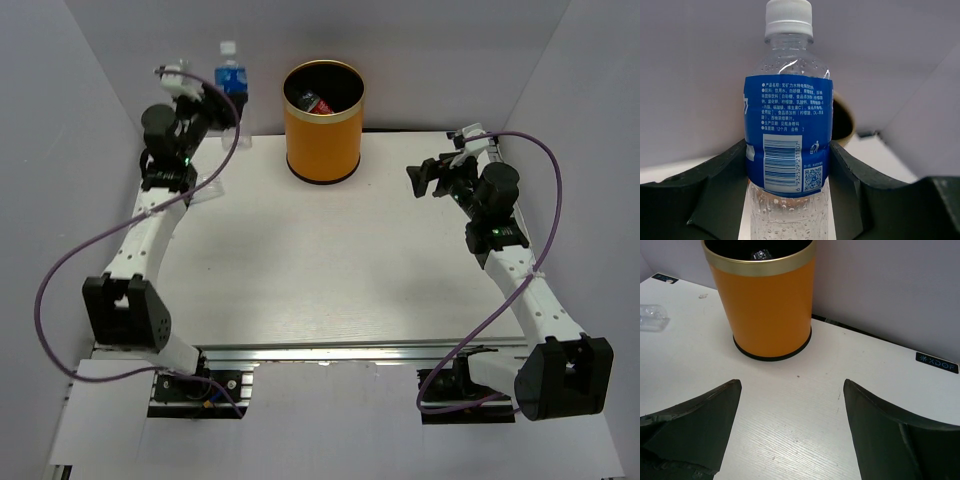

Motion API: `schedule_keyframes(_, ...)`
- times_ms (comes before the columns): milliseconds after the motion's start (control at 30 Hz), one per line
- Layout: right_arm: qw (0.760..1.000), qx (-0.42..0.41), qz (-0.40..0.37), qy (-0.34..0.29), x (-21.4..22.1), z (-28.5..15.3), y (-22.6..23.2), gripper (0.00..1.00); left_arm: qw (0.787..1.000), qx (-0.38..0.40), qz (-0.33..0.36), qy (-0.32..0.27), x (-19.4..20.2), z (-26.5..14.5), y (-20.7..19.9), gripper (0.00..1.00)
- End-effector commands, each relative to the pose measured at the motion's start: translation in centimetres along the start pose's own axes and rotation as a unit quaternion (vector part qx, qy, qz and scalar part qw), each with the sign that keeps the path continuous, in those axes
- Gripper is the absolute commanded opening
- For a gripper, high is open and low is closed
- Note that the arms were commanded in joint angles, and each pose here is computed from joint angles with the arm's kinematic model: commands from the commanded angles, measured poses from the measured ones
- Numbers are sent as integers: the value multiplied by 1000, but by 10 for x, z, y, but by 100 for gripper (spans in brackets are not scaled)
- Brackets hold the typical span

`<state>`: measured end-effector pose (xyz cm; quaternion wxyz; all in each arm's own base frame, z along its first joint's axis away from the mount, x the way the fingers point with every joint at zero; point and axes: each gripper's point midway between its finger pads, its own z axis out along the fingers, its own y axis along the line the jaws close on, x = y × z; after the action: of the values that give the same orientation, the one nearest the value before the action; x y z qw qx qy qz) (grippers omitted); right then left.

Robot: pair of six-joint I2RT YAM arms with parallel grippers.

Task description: Put the plastic bottles in the bin

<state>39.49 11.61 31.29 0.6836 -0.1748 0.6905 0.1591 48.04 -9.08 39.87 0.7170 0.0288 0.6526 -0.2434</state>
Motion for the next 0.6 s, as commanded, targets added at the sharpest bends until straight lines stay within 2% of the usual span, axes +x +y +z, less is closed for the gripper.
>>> schedule_keyframes(0, 999, 20, -22, -35, -31, -6, -7, 89, 998, 25, -40, -41, -15, 58, -25, 43)
schedule_keyframes(33, 999, 18, -22, -35, -30, -6, -6, 89, 996, 29, -36, -76, -46, 71, -37, 42)
schedule_keyframes(67, 999, 18, -22, -34, -30, -6, -6, 89, 995, 44, -37, -81, -46, 82, -54, 42)
schedule_keyframes(167, 999, 22, -30, -30, -28, -6, -9, 89, 991, 36, -34, -124, -59, 119, -70, 45)
schedule_keyframes(200, 999, 30, -36, -28, -28, -6, -12, 89, 991, 24, -34, -126, -47, 136, -64, 45)
schedule_keyframes(233, 998, 35, -37, -27, -28, -6, -14, 89, 985, 14, -35, -169, -80, 140, -68, 45)
schedule_keyframes(267, 998, 41, -37, -24, -27, -6, -16, 90, 983, 21, -39, -176, -82, 146, -75, 44)
schedule_keyframes(300, 998, 44, -38, -23, -26, -6, -18, 89, 983, 10, -41, -180, -70, 161, -67, 44)
schedule_keyframes(333, 998, 44, -39, -23, -25, -5, -18, 89, 979, 1, -53, -196, -75, 165, -66, 44)
schedule_keyframes(367, 998, 41, -38, -23, -25, -4, -17, 89, 970, 12, -58, -235, -97, 163, -79, 43)
schedule_keyframes(467, 999, 32, -35, -18, -23, -1, -15, 89, 958, -3, -70, -278, -90, 171, -83, 44)
schedule_keyframes(500, 999, 33, -35, -15, -21, 0, -15, 89, 950, 8, -70, -304, -98, 169, -92, 47)
schedule_keyframes(567, 999, 37, -38, -13, -21, 0, -17, 89, 946, 4, -64, -318, -93, 178, -100, 51)
